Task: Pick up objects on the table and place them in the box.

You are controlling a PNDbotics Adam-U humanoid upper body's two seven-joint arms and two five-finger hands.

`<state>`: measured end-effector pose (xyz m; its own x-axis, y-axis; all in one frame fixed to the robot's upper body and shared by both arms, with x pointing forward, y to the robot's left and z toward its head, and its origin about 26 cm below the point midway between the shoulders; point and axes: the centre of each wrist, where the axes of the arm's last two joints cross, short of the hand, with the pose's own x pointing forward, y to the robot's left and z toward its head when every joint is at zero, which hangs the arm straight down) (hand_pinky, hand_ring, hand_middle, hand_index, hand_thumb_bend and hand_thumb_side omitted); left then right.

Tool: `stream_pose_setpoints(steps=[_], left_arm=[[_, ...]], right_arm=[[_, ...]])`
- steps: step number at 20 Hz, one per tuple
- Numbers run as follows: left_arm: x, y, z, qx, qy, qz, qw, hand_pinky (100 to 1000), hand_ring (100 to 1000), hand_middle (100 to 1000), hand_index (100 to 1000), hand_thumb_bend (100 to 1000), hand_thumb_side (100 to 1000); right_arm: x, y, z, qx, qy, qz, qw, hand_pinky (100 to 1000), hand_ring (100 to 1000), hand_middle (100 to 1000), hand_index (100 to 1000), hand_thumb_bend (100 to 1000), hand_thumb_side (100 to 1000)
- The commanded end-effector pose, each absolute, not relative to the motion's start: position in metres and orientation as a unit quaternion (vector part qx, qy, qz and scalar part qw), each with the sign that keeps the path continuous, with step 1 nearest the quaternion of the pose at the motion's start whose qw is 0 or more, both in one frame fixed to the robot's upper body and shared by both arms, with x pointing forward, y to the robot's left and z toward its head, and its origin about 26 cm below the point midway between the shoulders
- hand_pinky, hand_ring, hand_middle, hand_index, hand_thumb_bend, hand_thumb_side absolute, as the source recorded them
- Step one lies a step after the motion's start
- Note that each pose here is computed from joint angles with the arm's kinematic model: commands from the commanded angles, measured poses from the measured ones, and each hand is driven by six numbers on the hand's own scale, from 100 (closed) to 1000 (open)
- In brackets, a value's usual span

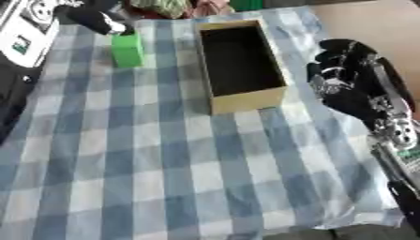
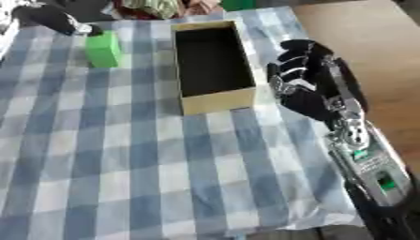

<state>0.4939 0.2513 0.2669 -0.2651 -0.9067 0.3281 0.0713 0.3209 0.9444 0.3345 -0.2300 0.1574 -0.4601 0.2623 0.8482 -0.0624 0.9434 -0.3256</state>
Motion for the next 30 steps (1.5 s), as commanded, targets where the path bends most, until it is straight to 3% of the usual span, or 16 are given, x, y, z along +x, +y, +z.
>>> stream_pose_setpoints(steps=[1,5,10,16,17,30], left_arm=[[0.497,0.259,0.279,0.356,-0.619,-0.482,0.507,723,731,781,889,760,222],[0.499,0.271,0.278,0.379,-0.598,-0.485,0.514,760,776,831,910,827,273],[0.499,0.280,0.280,0.411,-0.586,-0.483,0.504,794,821,874,933,841,255],[0.500,0.284,0.278,0.436,-0.559,-0.501,0.496,814,836,889,948,783,155],[0.500,0.285,0.277,0.440,-0.556,-0.502,0.496,813,835,889,951,727,100],[0.502,0.288,0.266,0.443,-0.561,-0.487,0.501,777,779,809,933,638,100]], right_arm=[[0.335,-0.230,0.168,-0.059,-0.847,0.165,0.501,571,621,591,754,213,100],[0.335,-0.230,0.169,-0.058,-0.849,0.166,0.499,571,621,591,754,214,100],[0.336,-0.229,0.170,-0.057,-0.850,0.166,0.497,570,621,591,754,215,100],[0.336,-0.229,0.171,-0.057,-0.851,0.165,0.495,569,621,591,753,214,100],[0.336,-0.229,0.171,-0.057,-0.851,0.165,0.495,569,621,591,753,214,100],[0.337,-0.228,0.172,-0.056,-0.853,0.165,0.492,568,621,591,753,213,100]])
